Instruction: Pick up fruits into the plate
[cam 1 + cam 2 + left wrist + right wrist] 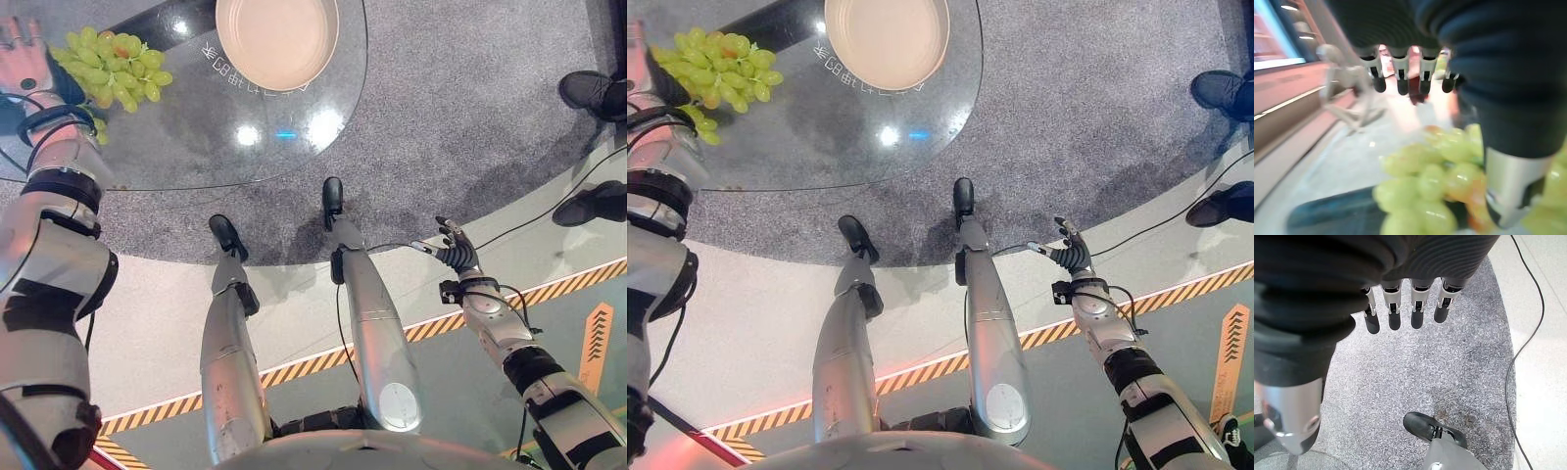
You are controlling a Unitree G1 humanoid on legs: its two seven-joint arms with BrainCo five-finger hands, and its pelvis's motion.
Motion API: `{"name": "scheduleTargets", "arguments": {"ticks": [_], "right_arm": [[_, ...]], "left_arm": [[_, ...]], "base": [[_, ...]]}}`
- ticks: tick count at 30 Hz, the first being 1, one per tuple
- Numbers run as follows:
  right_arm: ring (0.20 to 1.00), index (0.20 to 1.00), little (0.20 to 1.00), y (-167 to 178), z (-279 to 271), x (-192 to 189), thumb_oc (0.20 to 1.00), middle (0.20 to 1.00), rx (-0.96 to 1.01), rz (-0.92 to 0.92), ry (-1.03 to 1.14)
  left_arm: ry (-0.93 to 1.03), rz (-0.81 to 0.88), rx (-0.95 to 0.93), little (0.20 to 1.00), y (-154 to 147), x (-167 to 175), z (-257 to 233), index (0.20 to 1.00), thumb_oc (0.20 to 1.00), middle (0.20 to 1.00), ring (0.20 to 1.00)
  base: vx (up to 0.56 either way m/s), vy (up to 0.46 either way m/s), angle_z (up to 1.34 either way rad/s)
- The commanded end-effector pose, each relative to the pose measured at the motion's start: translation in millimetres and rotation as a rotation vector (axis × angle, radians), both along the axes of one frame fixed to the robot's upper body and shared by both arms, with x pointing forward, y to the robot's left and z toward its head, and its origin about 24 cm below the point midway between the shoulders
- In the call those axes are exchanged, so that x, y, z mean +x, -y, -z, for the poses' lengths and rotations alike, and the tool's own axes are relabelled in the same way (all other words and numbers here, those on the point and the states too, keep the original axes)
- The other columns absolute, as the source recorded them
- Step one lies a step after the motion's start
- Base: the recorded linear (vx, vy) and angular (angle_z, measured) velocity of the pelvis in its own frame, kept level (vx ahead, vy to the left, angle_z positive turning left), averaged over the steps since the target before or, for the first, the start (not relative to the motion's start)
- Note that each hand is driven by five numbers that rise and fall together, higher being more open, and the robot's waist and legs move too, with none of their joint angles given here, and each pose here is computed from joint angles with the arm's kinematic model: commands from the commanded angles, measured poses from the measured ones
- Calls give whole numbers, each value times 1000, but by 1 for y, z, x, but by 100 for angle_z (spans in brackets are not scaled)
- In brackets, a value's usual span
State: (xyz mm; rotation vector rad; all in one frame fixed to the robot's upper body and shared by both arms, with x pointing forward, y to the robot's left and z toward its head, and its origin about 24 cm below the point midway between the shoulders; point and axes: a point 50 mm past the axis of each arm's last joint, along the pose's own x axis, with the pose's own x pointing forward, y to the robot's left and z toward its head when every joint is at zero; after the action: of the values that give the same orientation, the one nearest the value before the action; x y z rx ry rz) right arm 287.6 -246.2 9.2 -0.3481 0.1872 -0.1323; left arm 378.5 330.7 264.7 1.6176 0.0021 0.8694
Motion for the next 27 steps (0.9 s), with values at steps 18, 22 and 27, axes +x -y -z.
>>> {"name": "scheduleTargets", "arguments": {"ticks": [18, 22, 27], "right_arm": [[1000, 1000, 1000, 27, -16, -3, 1000, 1000, -51, 43, 16], [1000, 1000, 1000, 25, -22, -1, 1000, 1000, -39, 34, 38], [1000, 1000, 1000, 25, -29, 2, 1000, 1000, -29, 46, 74]], "left_arm": [[-564, 34, -158, 1000, -2, 7, 41, 1000, 1000, 1000, 1000], [-561, -4, -201, 1000, -6, 5, 47, 1000, 1000, 1000, 1000], [-558, -83, -151, 1000, -17, -2, 50, 1000, 1000, 1000, 1000]], "base": [[18, 15, -2], [0, 0, 0], [0, 0, 0]]}}
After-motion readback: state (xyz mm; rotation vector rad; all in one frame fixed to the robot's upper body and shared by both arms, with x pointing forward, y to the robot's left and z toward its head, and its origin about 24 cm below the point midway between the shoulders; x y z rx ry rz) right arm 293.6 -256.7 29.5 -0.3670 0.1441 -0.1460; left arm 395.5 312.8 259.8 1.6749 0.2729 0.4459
